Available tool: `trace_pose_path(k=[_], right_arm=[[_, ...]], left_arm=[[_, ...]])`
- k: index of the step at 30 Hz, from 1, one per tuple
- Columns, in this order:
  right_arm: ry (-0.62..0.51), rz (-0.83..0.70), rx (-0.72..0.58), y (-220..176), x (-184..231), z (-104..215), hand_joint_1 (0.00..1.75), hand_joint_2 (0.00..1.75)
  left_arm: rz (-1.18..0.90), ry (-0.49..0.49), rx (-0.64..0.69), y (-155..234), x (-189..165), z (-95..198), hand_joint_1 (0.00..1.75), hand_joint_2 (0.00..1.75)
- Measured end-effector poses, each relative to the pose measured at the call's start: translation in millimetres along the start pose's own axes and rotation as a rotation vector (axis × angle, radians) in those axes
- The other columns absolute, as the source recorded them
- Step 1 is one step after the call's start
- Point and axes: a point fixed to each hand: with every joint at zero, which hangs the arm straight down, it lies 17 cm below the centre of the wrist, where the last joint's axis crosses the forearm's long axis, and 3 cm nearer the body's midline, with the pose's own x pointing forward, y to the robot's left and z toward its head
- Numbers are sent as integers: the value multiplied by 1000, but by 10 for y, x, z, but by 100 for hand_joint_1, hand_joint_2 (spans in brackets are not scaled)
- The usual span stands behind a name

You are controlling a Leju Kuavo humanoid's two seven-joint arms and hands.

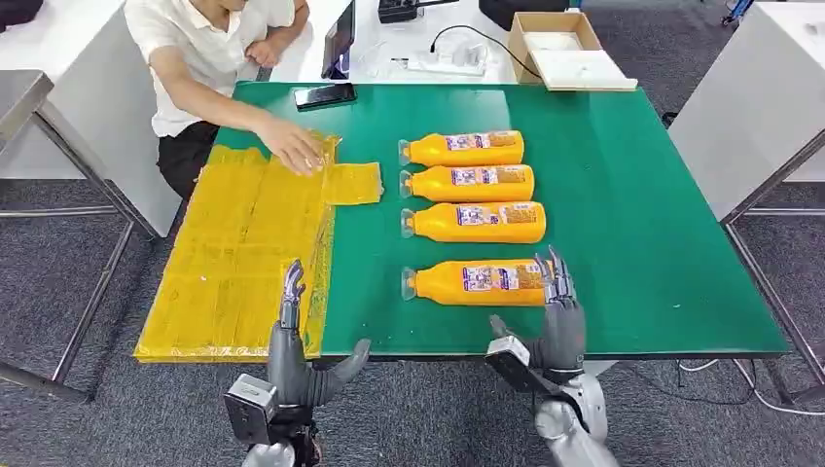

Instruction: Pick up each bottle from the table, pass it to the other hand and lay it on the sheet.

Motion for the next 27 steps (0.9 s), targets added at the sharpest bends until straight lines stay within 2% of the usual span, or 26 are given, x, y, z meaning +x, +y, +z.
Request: trace_pose_path(k=[11,23,27], right_arm=[[46,276,215,206,-601,-197,0,175],[31,432,379,442,-703,-314,0,175],[86,526,480,537,-807,-414,0,175]], left_arm=[[33,8,-26,-91,-16,-13,0,175],[38,16,-39,-157,-44,-3,0,175],[40,15,-45,-178,-38,0,0,175]])
